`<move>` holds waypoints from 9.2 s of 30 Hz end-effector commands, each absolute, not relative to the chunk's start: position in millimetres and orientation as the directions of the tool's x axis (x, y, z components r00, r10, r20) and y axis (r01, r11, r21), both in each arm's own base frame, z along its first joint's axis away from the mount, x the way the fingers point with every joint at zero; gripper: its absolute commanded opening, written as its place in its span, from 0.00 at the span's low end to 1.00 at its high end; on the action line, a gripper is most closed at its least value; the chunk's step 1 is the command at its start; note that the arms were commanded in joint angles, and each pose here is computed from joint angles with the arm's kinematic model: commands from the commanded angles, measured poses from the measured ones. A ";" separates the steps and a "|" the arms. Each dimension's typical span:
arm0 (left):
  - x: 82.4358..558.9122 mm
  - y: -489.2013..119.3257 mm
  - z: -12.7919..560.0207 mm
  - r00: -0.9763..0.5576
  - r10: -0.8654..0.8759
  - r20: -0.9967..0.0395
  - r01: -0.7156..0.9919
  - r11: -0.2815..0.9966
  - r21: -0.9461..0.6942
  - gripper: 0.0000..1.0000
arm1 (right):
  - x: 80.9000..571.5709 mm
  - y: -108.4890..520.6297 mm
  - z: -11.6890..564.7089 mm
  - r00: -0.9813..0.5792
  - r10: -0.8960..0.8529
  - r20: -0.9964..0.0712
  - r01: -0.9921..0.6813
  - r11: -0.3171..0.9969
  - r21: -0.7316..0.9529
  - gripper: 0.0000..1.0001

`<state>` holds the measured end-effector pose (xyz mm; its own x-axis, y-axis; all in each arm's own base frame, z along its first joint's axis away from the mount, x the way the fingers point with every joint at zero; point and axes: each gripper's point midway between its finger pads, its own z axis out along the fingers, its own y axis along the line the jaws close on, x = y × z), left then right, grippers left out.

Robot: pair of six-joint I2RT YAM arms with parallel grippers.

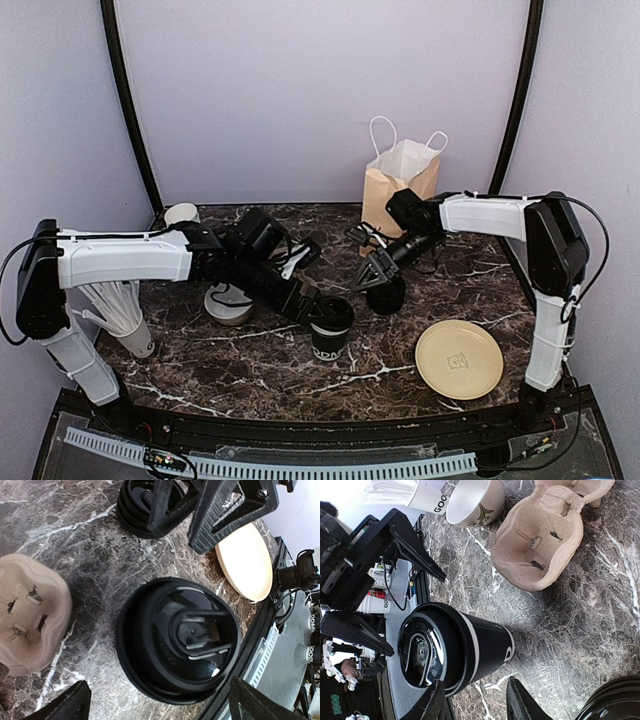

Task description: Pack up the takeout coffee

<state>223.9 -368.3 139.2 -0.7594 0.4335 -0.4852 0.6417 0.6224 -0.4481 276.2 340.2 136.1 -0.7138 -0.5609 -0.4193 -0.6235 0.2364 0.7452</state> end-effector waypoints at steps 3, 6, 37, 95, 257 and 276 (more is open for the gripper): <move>236.5 -352.7 175.3 -0.746 0.353 -0.564 0.617 0.684 -0.389 0.99 | 269.3 342.7 143.3 -0.691 -0.571 -0.443 -0.642 0.203 0.740 0.42; 230.3 -334.2 175.7 -0.817 0.278 -0.504 0.512 0.753 -0.414 0.96 | 264.9 343.4 142.7 -0.689 -0.576 -0.440 -0.638 0.194 0.746 0.43; 191.6 -352.9 146.4 -0.971 0.056 -0.231 0.214 0.628 -0.748 0.43 | 238.0 354.2 127.6 -0.670 -0.637 -0.381 -0.601 0.164 0.782 0.41; 182.5 -299.8 17.9 -0.989 0.136 -0.060 0.148 0.856 -0.496 0.10 | 234.4 341.7 37.3 -0.699 -0.698 -0.157 -0.583 0.428 0.690 0.27; 239.8 -339.7 166.4 -0.877 0.084 -0.473 0.410 0.644 -0.646 0.49 | 251.2 339.0 144.4 -0.604 -0.708 -0.366 -0.696 0.246 0.674 0.43; 352.2 -281.3 310.4 -0.152 0.315 -0.937 0.486 0.849 0.206 0.99 | 295.7 346.4 221.0 -0.066 -0.738 -0.672 -0.992 0.120 -0.034 0.84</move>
<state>317.5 -314.7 255.3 -0.4317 0.2690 -0.8610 0.6273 0.7754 -0.0723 286.0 332.4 203.5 -0.2813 -0.7375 -0.6139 -0.9590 0.1920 0.2087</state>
